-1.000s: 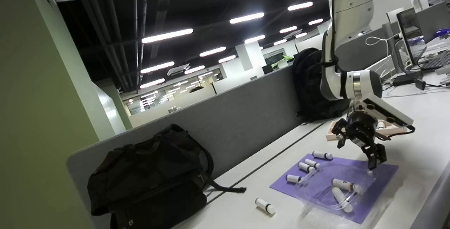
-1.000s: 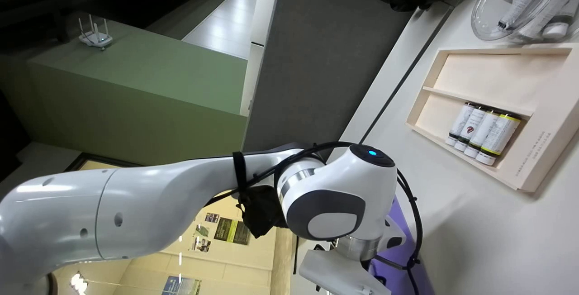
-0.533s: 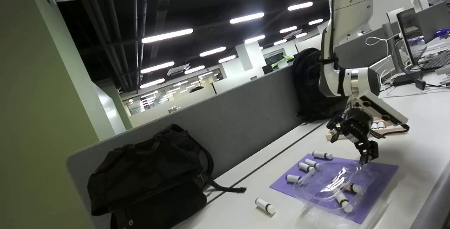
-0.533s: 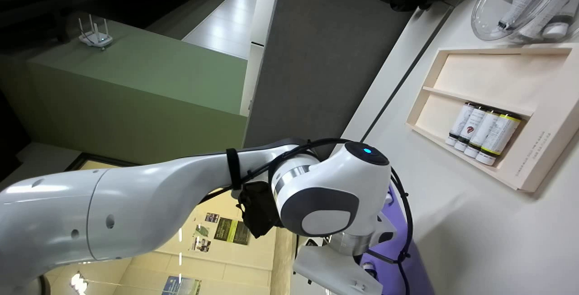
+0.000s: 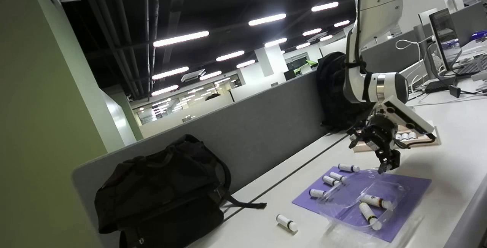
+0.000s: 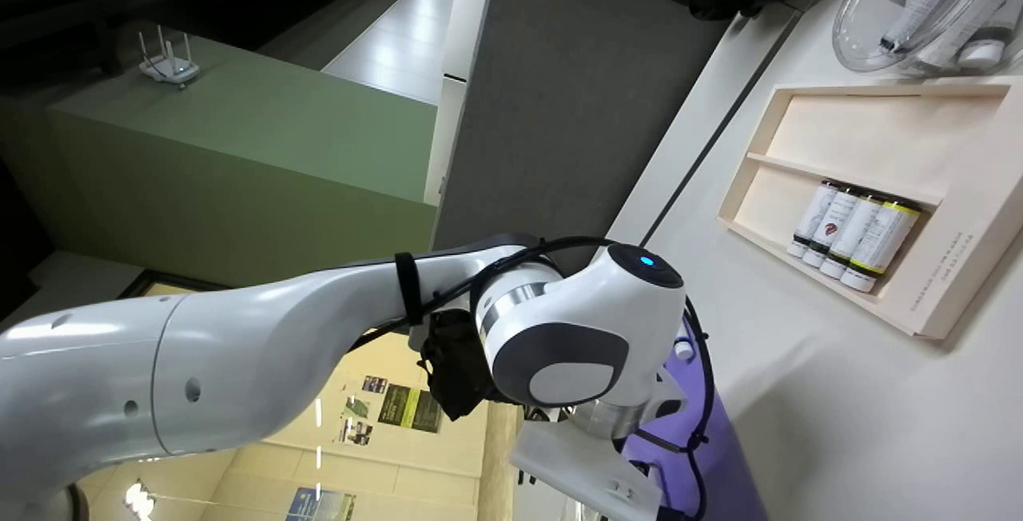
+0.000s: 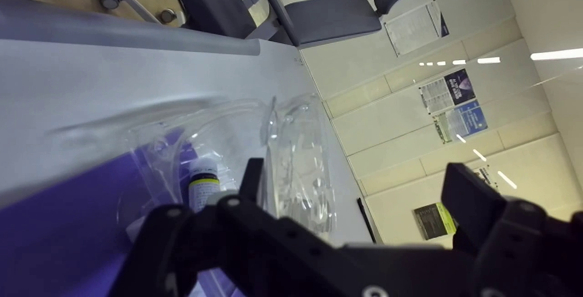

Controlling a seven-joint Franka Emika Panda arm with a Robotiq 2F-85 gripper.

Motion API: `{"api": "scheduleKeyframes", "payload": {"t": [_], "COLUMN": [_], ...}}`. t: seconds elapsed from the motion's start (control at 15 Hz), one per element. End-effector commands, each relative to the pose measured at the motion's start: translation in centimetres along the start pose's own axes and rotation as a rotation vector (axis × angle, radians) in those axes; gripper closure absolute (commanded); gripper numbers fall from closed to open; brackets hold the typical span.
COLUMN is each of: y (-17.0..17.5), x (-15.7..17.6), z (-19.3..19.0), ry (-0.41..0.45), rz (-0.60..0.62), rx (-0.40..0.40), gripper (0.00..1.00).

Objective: Open the plastic box on the table

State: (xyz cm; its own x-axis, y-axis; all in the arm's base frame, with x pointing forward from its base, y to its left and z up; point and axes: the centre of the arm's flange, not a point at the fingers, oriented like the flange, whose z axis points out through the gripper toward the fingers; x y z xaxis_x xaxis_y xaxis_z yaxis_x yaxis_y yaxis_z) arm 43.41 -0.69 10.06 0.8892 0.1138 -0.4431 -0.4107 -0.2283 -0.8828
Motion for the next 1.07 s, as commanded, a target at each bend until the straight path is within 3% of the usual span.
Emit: {"api": "scheduleKeyframes", "payload": {"t": [0.0, 1.0], "y": [-1.0, -4.4], "x": [0.8, 3.4], "z": [-0.5, -1.2], "ry": [0.02, 0.032], "rz": [-0.005, -0.086], "rx": [0.034, 0.117], "gripper": [0.0, 0.0]}}
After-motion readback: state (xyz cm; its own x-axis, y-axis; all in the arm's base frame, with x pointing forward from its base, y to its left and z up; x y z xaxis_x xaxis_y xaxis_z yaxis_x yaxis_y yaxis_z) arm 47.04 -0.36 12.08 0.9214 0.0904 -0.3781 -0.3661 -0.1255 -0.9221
